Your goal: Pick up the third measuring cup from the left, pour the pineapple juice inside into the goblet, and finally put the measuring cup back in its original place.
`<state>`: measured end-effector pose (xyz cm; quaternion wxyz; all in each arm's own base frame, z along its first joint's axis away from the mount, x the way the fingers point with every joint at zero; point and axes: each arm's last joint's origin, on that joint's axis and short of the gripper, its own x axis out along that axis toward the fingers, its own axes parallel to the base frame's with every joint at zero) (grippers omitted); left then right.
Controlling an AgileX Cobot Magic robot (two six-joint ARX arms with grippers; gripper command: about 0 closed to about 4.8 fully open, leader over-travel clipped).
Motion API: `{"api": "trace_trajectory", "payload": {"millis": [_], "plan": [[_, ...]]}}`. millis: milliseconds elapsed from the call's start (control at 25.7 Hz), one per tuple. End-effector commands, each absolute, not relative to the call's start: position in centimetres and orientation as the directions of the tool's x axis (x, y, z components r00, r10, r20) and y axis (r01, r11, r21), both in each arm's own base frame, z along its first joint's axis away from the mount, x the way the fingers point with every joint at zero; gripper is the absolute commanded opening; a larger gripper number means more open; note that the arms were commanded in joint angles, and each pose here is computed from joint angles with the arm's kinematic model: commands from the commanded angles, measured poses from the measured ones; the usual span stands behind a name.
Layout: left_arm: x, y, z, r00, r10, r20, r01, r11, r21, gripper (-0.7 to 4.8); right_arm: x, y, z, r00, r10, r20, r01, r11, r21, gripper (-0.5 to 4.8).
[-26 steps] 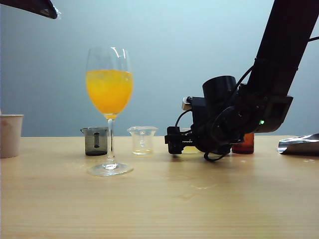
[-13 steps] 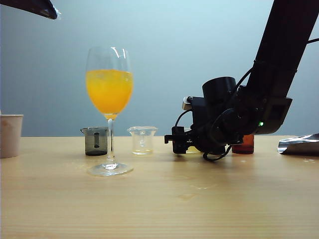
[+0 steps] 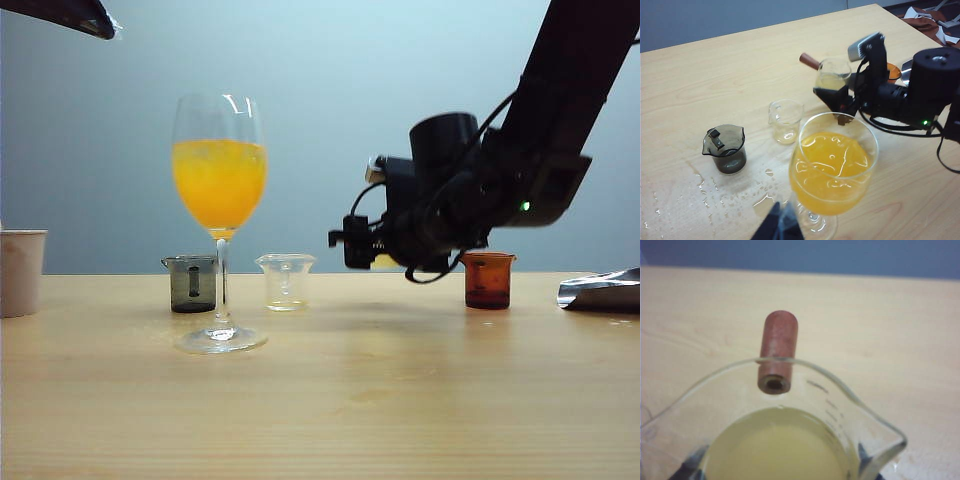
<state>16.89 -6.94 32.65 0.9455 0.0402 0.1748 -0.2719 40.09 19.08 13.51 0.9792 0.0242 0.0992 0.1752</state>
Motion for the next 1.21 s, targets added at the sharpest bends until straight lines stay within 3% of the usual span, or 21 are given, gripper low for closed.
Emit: {"api": "trace_trajectory", "payload": {"millis": [39, 429, 1091, 1208], "plan": [[17.0, -7.0, 33.0, 0.801, -0.508, -0.317, 0.531, 0.847, -0.013, -0.06, 39.8, 19.1, 15.5, 0.909, 0.371, -0.191, -0.362, 0.929, 0.082, 1.71], [17.0, -7.0, 33.1, 0.804, -0.509, -0.308, 0.532, 0.847, -0.011, -0.06, 38.2, 20.0, 19.7, 0.847, 0.507, -0.159, -0.504, 0.861, 0.06, 1.71], [19.1, -7.9, 31.3, 0.762, -0.51, -0.4, 0.526, 0.847, -0.077, -0.06, 35.0, 19.3, 26.7, 0.786, 0.608, -0.113, -0.612, 0.791, 0.003, 1.71], [18.8, -9.0, 31.5, 0.743, -0.543, -0.391, 0.564, 0.823, -0.07, -0.06, 33.6, 21.1, 27.4, 0.758, 0.642, -0.118, -0.652, 0.752, -0.099, 1.71]]}}
